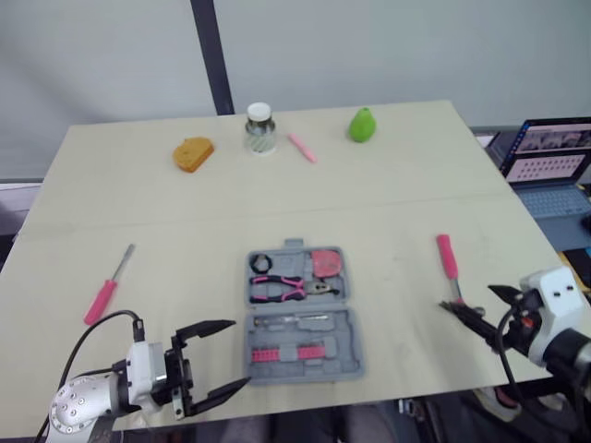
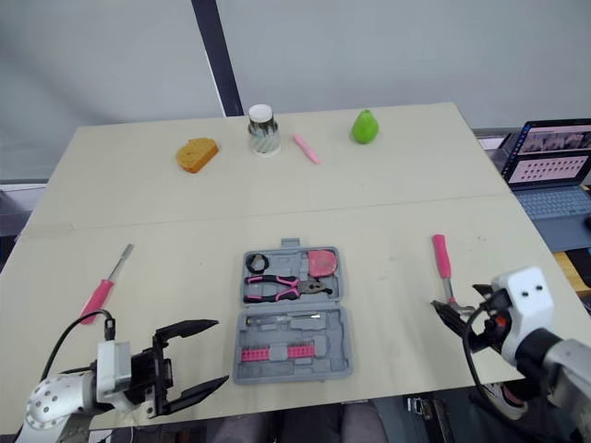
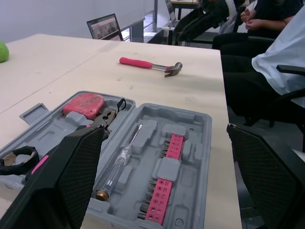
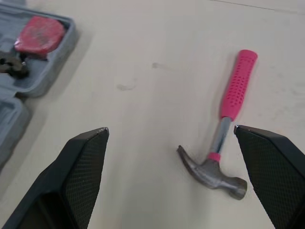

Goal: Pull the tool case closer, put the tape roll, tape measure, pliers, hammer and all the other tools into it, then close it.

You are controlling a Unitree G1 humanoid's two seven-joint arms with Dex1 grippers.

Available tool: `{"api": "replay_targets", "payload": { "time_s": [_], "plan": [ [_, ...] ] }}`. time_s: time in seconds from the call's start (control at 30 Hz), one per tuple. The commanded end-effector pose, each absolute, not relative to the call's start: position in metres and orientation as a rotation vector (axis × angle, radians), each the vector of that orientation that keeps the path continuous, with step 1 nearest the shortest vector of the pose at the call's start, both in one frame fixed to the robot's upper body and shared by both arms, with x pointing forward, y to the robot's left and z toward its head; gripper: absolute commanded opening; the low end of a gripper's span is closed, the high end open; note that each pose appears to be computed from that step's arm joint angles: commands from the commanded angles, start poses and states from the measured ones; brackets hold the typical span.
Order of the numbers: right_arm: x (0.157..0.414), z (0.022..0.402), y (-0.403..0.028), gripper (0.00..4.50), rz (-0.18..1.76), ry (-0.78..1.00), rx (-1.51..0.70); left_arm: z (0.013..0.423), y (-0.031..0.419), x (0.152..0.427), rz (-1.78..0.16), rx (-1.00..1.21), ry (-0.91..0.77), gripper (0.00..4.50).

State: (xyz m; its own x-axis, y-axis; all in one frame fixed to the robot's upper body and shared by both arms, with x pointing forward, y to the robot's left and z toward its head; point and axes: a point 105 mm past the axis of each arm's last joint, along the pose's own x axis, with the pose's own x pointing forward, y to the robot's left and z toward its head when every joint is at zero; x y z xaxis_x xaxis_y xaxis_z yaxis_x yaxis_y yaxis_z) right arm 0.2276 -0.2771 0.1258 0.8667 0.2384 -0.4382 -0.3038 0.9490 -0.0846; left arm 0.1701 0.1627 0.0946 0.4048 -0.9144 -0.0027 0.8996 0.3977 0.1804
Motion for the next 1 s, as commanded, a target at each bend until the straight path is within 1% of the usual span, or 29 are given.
{"api": "replay_targets", "payload": {
  "time_s": [0.03,0.1,0.2,0.3,0.4,0.53,0.67,1.0],
  "plan": [
    [0.235,0.125,-0.291,4.5,0.226,0.528,-0.159,0.098,0.162,0.17,-1.115,0.143,-0.109,4.42],
    [0.246,0.125,-0.296,4.5,0.182,0.556,-0.153,0.096,0.166,0.172,-1.086,0.137,-0.097,4.42],
    [0.259,0.124,-0.292,4.5,0.181,0.582,-0.112,0.092,0.173,0.175,-1.047,0.135,-0.088,4.42],
    [0.27,0.12,-0.291,4.5,0.166,0.629,-0.07,0.091,0.175,0.175,-1.04,0.136,-0.086,4.42],
    [0.279,0.119,-0.295,4.5,0.121,0.64,-0.034,0.09,0.177,0.174,-1.033,0.137,-0.087,4.42],
    [0.283,0.108,-0.301,4.5,0.06,0.694,0.006,0.089,0.177,0.173,-1.027,0.137,-0.088,4.42],
    [0.283,0.1,-0.304,4.5,0.021,0.746,-0.003,0.087,0.176,0.172,-1.021,0.136,-0.089,4.42],
    [0.287,0.085,-0.306,4.5,-0.034,0.8,0.002,0.085,0.174,0.167,-1.009,0.137,-0.084,4.42]
  ]
}}
